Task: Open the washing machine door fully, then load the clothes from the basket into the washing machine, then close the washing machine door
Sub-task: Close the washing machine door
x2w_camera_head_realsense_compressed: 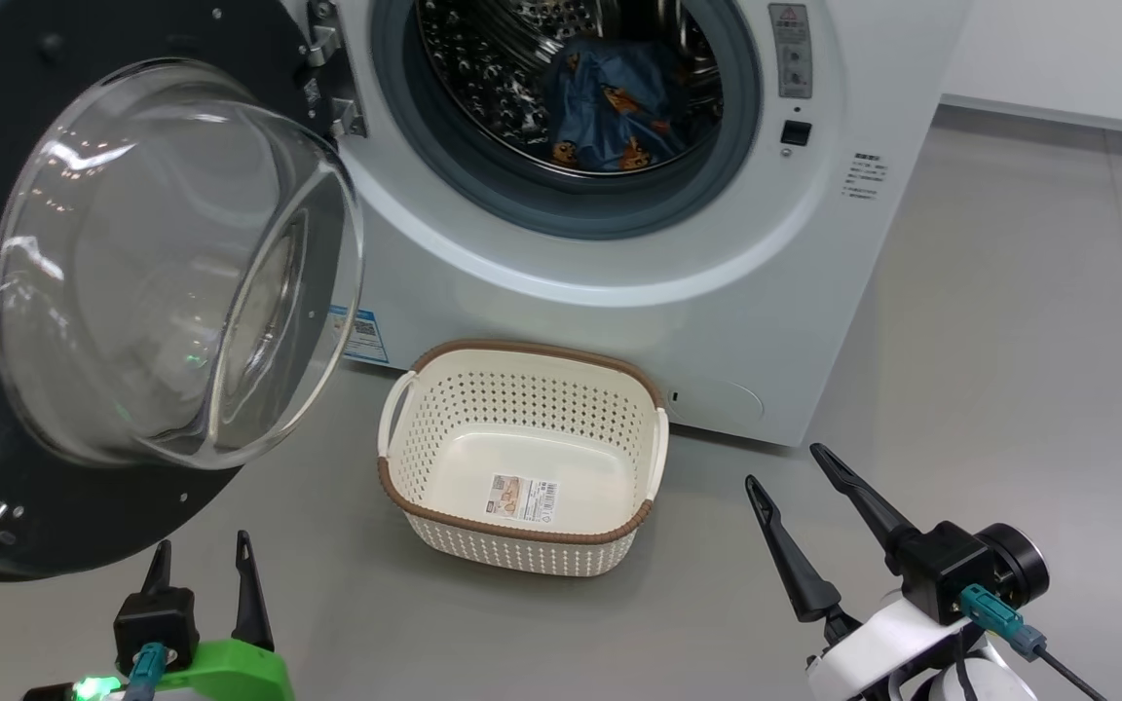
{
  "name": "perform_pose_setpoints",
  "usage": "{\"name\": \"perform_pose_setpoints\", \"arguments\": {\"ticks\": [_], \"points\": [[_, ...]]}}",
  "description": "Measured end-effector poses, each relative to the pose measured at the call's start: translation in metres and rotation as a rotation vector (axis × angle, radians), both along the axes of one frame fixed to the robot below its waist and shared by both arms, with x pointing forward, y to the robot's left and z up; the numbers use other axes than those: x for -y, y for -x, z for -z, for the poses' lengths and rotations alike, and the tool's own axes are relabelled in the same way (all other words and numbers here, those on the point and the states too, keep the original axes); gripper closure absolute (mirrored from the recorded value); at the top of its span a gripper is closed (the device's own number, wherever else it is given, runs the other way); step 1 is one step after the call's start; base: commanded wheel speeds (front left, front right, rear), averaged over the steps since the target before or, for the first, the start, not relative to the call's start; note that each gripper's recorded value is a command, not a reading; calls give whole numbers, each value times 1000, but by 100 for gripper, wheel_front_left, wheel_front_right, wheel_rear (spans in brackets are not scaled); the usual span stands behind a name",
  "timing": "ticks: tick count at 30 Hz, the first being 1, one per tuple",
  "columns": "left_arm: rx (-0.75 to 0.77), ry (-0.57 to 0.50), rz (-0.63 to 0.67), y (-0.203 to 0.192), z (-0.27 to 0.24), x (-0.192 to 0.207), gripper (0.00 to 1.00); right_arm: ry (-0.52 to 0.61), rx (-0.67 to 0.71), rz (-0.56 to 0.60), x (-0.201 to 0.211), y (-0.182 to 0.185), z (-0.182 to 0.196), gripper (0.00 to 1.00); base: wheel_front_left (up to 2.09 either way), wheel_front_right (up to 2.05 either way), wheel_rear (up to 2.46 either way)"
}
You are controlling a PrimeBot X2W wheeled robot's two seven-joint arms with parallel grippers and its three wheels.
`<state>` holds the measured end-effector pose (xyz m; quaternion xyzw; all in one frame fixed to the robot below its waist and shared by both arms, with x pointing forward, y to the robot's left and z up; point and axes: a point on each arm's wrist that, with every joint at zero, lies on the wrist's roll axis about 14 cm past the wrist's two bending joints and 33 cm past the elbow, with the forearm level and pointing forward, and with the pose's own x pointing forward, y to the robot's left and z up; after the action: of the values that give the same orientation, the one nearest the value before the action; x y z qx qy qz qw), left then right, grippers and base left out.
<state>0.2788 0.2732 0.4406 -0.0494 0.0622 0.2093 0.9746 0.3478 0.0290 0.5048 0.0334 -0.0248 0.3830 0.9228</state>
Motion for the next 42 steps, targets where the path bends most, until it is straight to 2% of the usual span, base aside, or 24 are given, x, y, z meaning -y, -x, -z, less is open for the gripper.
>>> {"name": "perform_pose_setpoints", "arguments": {"ticks": [12, 14, 17, 23, 24, 25, 28, 31, 38, 42], "points": [[61, 27, -167, 36, -14, -35, 0, -3, 41, -238, -69, 20, -12, 0, 0, 0, 0], [65, 30, -232, 46, -14, -51, 0, -4, 44, -271, -78, 22, -13, 0, 0, 0, 0], [60, 25, -318, 63, -14, -74, 0, -1, 46, -306, -87, 24, -12, 0, 0, 0, 0], [59, 45, -405, 81, -11, -92, 0, -4, 38, -335, -96, 24, -11, 0, 0, 0, 0], [74, 82, -437, 86, -9, -97, 64, -2, 37, -336, -95, 24, -11, 0, 0, 0, 0], [93, 124, -475, 92, -7, -102, 100, 1, 36, -336, -95, 24, -10, 0, 0, 0, 0], [242, 202, -632, 132, -25, -126, 100, 1, 31, -320, -92, 19, -9, 0, 0, 0, 0], [316, 261, -784, 182, -24, -145, 100, -2, 32, -303, -89, 15, -12, 0, 0, 0, 0], [502, 319, -941, 227, -41, -172, 100, -2, 27, -280, -84, 14, -12, 0, 0, 0, 0], [627, 338, -974, 239, -56, -186, 100, -4, 7, -258, -79, 17, -8, 0, 0, 0, 0]]}}
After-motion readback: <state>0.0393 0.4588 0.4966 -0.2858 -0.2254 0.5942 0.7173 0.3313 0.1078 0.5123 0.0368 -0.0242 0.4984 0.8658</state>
